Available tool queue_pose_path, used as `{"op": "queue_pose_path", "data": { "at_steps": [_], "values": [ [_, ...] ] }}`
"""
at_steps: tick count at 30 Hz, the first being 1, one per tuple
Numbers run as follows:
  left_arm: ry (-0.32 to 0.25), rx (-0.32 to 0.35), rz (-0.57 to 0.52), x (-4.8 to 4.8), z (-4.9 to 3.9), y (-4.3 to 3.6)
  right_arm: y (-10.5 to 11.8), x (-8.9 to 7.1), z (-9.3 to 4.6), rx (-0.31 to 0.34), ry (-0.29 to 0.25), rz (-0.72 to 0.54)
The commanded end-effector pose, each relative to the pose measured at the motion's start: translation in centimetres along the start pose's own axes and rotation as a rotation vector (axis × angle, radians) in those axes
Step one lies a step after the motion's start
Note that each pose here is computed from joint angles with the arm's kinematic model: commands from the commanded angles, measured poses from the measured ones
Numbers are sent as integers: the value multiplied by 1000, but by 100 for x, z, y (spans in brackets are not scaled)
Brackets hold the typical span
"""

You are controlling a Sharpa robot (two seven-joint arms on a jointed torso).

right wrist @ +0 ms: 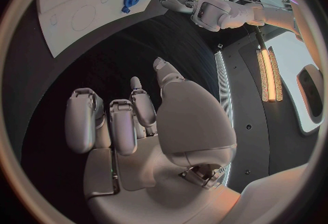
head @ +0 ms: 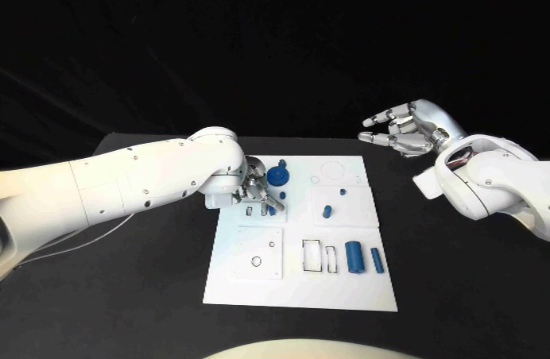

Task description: Assemble the parts on the task board

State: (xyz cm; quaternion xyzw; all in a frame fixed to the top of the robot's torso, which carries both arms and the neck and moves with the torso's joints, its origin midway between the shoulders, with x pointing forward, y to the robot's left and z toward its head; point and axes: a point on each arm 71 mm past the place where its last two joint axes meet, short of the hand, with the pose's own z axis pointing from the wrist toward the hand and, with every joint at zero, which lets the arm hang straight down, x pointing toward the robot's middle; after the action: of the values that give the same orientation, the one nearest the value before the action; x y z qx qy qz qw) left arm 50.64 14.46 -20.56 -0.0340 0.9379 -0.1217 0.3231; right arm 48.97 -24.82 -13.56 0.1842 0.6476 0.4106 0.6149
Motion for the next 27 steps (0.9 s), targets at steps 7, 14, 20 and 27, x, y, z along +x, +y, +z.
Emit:
{"op": "queue_pose_path", "data": {
  "at_steps": [7,14,20,27],
  "values": [
    [19,3,-11,19,-6,1,-3,10,7,1,14,-11],
    [20,6,-20,21,-8,1,-12,14,15,4,17,-12],
    [22,6,-25,20,-8,6,-16,19,17,6,21,-12],
    [25,5,-27,19,-7,11,-18,21,16,8,24,-13]
  ]
}}
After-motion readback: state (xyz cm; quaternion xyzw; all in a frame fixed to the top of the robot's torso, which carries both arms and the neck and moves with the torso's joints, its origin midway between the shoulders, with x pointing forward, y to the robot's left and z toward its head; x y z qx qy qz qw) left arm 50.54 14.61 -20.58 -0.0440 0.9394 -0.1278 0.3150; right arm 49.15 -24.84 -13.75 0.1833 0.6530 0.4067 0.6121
